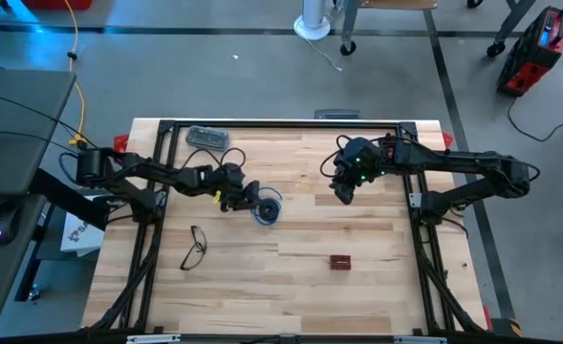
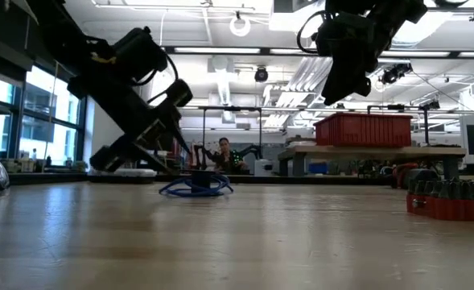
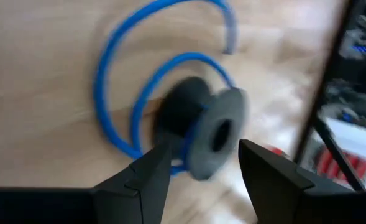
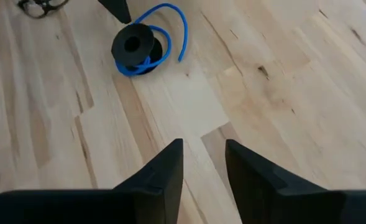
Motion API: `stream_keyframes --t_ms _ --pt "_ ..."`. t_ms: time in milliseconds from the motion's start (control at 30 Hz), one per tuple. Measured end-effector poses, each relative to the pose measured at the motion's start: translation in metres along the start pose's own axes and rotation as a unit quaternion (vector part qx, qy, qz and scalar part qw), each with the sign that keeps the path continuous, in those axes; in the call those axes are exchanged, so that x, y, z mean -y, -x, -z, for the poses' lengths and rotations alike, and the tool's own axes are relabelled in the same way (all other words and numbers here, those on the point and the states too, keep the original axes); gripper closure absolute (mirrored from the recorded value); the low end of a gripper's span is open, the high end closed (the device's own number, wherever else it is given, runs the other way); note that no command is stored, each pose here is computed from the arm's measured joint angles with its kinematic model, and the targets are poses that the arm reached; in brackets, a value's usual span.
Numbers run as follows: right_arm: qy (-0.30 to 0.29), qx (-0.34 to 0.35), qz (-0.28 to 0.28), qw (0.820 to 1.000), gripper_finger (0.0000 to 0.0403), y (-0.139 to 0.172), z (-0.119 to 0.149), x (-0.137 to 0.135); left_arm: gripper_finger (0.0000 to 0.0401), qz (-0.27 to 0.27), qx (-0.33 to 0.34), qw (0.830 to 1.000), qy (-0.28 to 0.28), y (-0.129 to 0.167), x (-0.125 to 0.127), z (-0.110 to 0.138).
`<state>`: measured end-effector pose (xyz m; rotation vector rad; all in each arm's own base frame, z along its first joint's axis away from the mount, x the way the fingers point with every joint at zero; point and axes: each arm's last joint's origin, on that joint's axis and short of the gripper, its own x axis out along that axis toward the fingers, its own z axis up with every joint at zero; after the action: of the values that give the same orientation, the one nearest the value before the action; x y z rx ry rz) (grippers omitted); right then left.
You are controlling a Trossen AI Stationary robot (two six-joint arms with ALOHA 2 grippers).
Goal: Coil cords
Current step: Uncoil the blue wire onto the spool
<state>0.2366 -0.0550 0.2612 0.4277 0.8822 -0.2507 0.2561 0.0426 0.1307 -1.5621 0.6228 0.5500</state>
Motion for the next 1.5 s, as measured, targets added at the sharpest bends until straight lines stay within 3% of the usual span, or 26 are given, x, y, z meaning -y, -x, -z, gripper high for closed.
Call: stream_keyframes --t_ms 267,467,567,767,967,1100,1200,1333,1400,1500 --pt "0.031 0.008 -0.001 1.000 0.0288 0.000 -0.001 0.000 0.0217 0.009 0.013 0.999 0.033 -0.014 -0.002 0.010" --pt "0.013 0.020 -0.003 1.000 0.0288 0.000 -0.004 -0.001 0.0224 0.043 0.012 0.999 0.028 -0.023 0.001 0.009" --pt "0.005 0.033 -0.005 0.999 0.0288 0.000 -0.006 -0.002 0.0257 0.057 0.011 0.998 0.022 -0.024 0.003 0.009" --pt "-0.007 0.052 0.001 0.999 0.0288 0.000 -0.009 -0.002 0.0386 0.064 -0.028 0.997 -0.031 -0.024 0.005 0.012" --pt "-0.038 0.090 -0.020 0.995 0.0288 0.001 -0.017 -0.005 0.0398 0.093 -0.038 0.993 -0.058 -0.020 0.010 0.005" --pt "-0.057 0.133 -0.106 0.984 0.0288 0.005 -0.029 -0.012 0.0399 0.173 -0.032 0.979 -0.099 0.000 0.029 -0.004" --pt "-0.056 0.170 -0.177 0.968 0.0288 0.010 -0.039 -0.019 0.0400 0.269 -0.013 0.954 -0.136 0.029 0.052 -0.010" --pt "-0.045 0.242 -0.224 0.943 0.0288 0.020 -0.053 -0.025 0.0400 0.355 0.017 0.919 -0.172 0.073 0.071 -0.016" --pt "-0.039 0.274 -0.231 0.933 0.0288 0.024 -0.058 -0.026 0.0400 0.348 0.016 0.922 -0.169 0.089 0.071 -0.019" --pt "-0.062 0.309 -0.234 0.920 0.0288 0.029 -0.063 -0.027 0.0400 0.264 0.017 0.952 -0.151 0.101 0.065 -0.021"
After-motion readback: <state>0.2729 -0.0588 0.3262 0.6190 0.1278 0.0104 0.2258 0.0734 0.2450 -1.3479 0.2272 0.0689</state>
